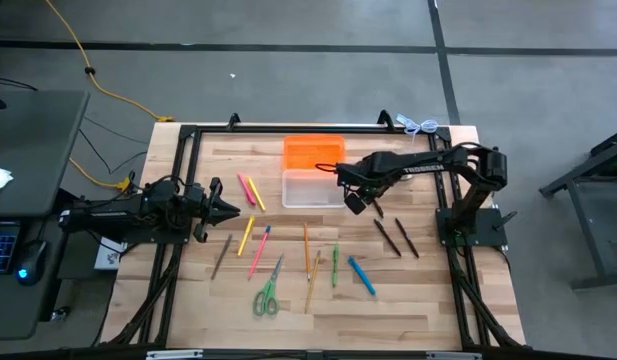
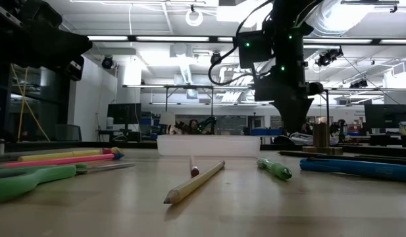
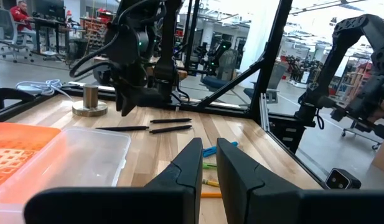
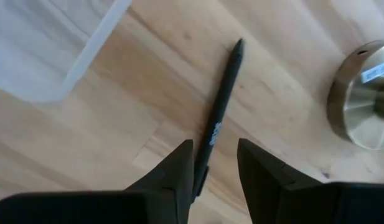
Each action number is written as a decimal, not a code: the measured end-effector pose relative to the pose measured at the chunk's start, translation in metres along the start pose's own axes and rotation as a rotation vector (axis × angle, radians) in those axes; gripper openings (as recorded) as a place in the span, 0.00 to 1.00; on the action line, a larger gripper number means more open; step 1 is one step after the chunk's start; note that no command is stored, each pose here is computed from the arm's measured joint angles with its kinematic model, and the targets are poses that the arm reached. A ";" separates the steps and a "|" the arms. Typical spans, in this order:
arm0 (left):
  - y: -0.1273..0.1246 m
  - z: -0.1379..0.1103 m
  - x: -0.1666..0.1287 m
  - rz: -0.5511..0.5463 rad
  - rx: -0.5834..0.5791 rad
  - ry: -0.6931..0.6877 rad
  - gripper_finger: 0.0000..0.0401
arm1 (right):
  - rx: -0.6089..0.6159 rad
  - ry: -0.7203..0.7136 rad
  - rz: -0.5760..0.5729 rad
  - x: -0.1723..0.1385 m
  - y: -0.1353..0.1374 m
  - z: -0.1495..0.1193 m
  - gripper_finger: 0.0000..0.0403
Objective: Pick & place school supplies into a supply box
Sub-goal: Put the black pen into the transparent supply box
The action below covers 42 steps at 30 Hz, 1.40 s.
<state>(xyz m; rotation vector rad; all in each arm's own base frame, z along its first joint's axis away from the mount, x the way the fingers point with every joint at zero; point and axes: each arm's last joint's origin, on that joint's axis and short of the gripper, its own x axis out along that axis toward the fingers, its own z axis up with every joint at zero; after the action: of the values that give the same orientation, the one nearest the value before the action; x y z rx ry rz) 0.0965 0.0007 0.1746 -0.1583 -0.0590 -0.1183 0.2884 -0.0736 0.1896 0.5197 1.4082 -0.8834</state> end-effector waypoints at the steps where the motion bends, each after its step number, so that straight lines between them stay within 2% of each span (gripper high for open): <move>1: 0.000 0.000 0.000 0.000 0.000 0.000 0.19 | -0.001 -0.010 -0.013 0.000 0.000 0.000 0.26; 10: 0.000 0.000 0.000 0.000 0.000 0.000 0.19 | -0.032 -0.045 -0.059 0.007 -0.002 -0.001 0.26; 18: 0.000 0.000 0.000 0.000 -0.003 0.000 0.19 | -0.037 0.058 -0.005 0.031 -0.005 -0.018 0.26; 29: 0.000 0.000 0.000 0.000 -0.003 0.000 0.19 | -0.030 -0.009 0.031 0.032 -0.002 -0.011 0.26; 39: 0.000 0.000 0.000 0.001 -0.004 0.000 0.19 | 0.028 0.005 0.050 0.054 -0.020 -0.008 0.26; 42: 0.000 0.000 0.000 0.003 -0.004 -0.001 0.19 | 0.031 0.002 0.089 0.058 -0.022 -0.007 0.26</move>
<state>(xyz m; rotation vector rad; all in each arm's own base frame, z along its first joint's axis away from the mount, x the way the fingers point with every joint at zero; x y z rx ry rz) 0.0965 0.0008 0.1746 -0.1622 -0.0593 -0.1158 0.2631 -0.0937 0.1362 0.6022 1.3646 -0.8343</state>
